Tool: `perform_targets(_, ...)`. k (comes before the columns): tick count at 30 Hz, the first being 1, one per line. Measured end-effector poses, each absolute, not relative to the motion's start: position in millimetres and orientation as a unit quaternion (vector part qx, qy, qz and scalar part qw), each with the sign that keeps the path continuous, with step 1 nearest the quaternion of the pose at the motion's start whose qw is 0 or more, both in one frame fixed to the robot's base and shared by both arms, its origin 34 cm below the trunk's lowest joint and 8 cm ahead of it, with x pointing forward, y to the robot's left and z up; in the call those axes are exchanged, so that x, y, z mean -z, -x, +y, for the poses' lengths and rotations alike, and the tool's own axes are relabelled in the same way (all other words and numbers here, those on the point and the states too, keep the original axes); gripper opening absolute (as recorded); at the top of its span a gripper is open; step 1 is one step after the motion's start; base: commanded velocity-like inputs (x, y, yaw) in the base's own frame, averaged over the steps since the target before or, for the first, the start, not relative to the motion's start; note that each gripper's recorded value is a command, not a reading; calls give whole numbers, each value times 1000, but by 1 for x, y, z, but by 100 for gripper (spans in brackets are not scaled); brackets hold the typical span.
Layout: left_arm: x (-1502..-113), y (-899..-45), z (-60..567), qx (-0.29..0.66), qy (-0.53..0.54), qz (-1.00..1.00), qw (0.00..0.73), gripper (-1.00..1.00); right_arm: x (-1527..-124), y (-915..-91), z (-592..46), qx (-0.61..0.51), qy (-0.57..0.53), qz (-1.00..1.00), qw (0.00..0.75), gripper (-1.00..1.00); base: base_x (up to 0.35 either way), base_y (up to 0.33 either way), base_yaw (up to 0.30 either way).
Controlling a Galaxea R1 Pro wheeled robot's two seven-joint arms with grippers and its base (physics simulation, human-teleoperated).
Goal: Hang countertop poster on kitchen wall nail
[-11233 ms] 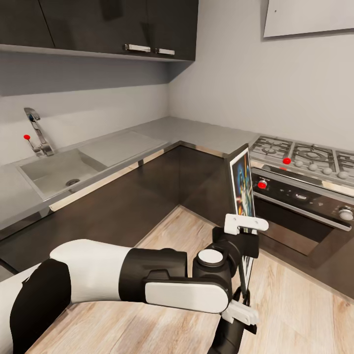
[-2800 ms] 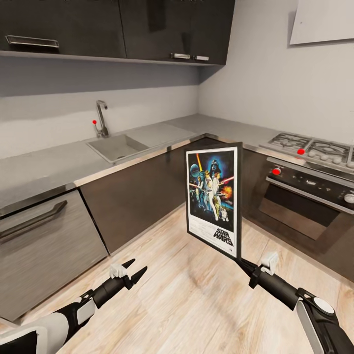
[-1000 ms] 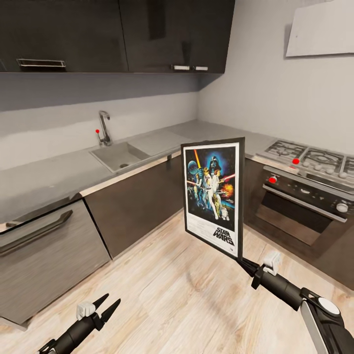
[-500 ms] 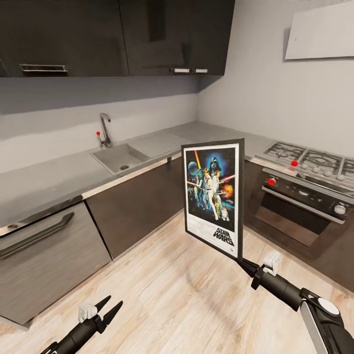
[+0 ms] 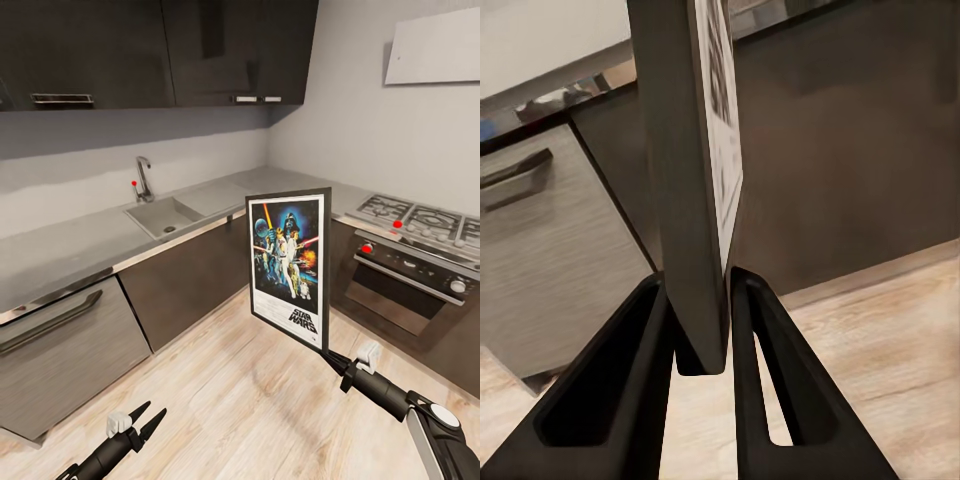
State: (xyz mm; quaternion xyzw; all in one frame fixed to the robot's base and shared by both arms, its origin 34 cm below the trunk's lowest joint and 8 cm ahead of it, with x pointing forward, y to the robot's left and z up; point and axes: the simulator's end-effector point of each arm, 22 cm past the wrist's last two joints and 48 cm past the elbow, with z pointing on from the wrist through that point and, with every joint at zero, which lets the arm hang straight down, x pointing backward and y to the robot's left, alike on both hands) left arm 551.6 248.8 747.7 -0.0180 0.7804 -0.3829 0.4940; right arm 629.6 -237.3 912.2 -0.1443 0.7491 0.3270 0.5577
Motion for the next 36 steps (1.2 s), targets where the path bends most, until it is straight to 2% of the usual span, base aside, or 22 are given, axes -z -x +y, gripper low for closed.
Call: perform_targets(36,-804,-550,249,383,10,769,512,100,-972,-621,-237,-323,151,736,575,-100,0,0,0)
